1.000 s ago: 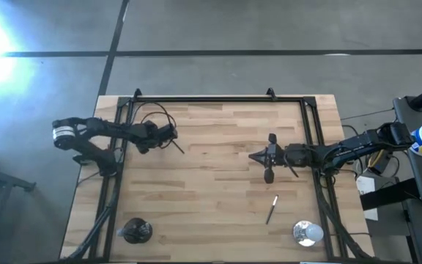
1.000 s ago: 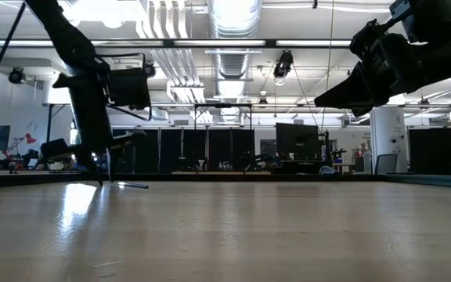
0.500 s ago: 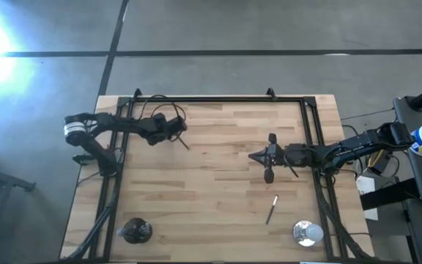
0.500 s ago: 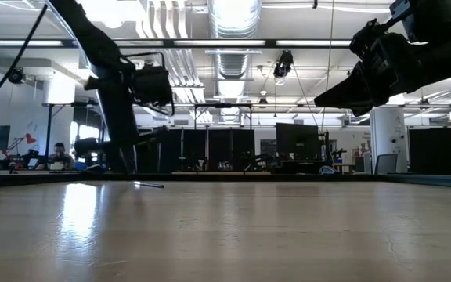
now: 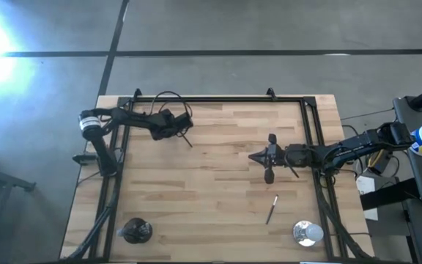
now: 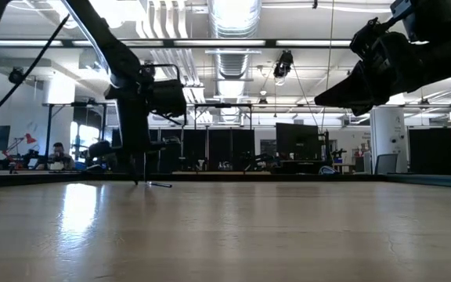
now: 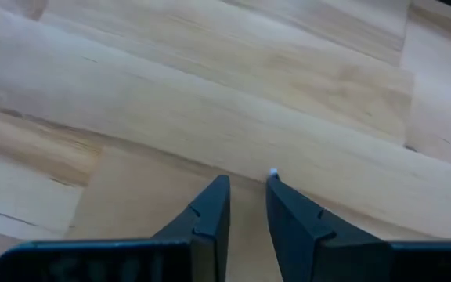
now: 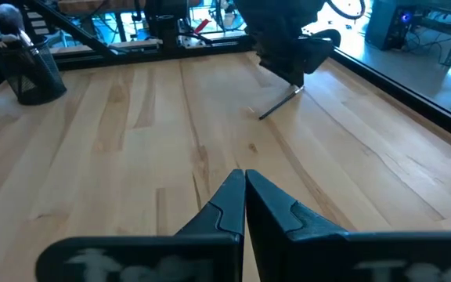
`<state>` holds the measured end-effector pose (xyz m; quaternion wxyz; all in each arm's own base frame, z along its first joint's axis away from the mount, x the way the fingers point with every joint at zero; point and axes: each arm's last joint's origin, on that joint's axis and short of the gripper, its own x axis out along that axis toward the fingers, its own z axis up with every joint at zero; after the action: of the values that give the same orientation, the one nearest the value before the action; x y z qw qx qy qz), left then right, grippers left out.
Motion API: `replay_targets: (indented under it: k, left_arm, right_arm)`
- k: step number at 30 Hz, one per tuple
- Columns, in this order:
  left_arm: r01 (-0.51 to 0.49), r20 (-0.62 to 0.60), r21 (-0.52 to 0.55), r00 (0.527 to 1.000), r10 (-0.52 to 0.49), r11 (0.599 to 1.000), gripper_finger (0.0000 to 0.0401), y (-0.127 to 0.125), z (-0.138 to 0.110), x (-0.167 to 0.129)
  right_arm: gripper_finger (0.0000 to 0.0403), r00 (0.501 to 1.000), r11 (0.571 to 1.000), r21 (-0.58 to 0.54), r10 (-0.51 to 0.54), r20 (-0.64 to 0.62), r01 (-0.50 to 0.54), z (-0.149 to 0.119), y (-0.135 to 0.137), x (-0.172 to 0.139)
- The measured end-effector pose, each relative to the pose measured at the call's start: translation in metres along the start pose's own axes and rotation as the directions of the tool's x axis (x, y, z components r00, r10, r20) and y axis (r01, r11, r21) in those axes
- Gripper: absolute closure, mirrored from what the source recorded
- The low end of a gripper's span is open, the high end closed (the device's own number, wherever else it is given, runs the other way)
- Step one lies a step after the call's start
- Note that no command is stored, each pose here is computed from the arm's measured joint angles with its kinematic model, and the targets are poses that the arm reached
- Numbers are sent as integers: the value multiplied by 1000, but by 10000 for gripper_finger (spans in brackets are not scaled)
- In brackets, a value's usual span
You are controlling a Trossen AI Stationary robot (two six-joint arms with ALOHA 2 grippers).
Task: Pick & Place Makeup Brushes
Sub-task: Put the black eyeshadow brush into the makeup holder
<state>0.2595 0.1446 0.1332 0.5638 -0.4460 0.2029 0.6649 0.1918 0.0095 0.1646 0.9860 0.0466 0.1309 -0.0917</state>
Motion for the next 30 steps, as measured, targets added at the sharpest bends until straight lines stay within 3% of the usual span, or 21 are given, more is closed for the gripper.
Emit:
replay_targets:
  k: [10,23,30]
  left_arm:
    - [127,-9,-42,992,-128,991,323,-7,15,-26]
    - [9,7,-13,1000,-9,1000,323,-13,-2,10]
    - [2,5,49,1000,-2,999,341,-12,-4,12]
  right_arm:
    - [394,1000,1000,-2,1,7,-1,1,0,0]
    - [394,1000,1000,8,24,19,-24,2,1,0]
    - [394,999,1000,4,29,19,-29,2,2,0]
